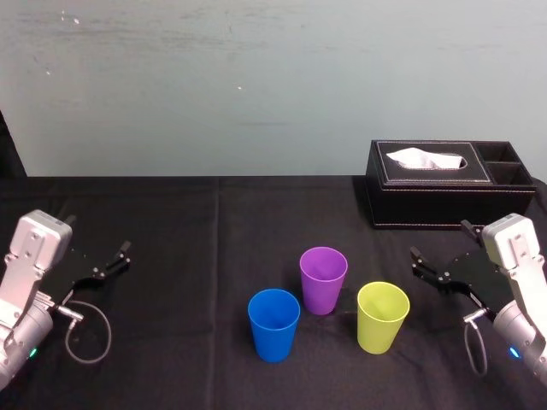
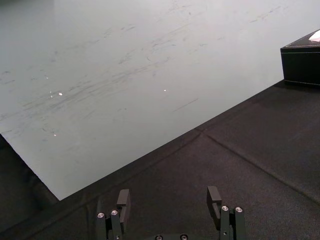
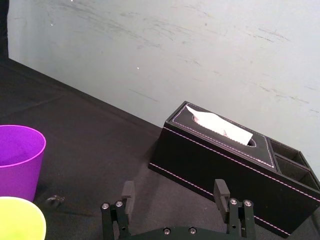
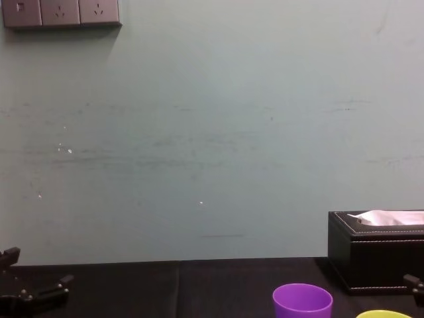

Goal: Stack the three plastic cups sequentially using one hand.

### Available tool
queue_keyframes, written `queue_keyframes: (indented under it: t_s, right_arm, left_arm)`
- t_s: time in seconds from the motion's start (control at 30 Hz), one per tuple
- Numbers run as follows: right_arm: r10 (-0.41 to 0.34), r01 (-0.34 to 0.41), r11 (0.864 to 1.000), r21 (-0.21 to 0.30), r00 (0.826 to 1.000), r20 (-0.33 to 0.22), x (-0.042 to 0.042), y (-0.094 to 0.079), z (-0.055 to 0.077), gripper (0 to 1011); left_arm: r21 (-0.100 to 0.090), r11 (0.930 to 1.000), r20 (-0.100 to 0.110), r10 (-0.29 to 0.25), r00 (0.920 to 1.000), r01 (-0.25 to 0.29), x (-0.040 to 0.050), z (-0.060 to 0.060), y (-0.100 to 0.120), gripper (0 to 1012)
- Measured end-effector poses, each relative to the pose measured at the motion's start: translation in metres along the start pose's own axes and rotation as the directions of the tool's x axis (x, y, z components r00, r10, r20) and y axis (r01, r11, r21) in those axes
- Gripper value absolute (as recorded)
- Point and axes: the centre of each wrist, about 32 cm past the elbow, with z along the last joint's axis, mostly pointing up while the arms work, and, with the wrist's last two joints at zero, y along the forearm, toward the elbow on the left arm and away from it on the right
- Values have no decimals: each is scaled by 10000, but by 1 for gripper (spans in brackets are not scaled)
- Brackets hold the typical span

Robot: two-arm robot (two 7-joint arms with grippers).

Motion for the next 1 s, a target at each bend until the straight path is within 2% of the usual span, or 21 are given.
queue_keyframes:
  t_s: [1.0]
  right_arm:
    - [0, 0, 10000, 0, 10000, 0, 0, 0, 0, 1003]
  left_arm:
    - [0, 10000, 0, 0, 10000, 0, 0, 0, 0, 1000]
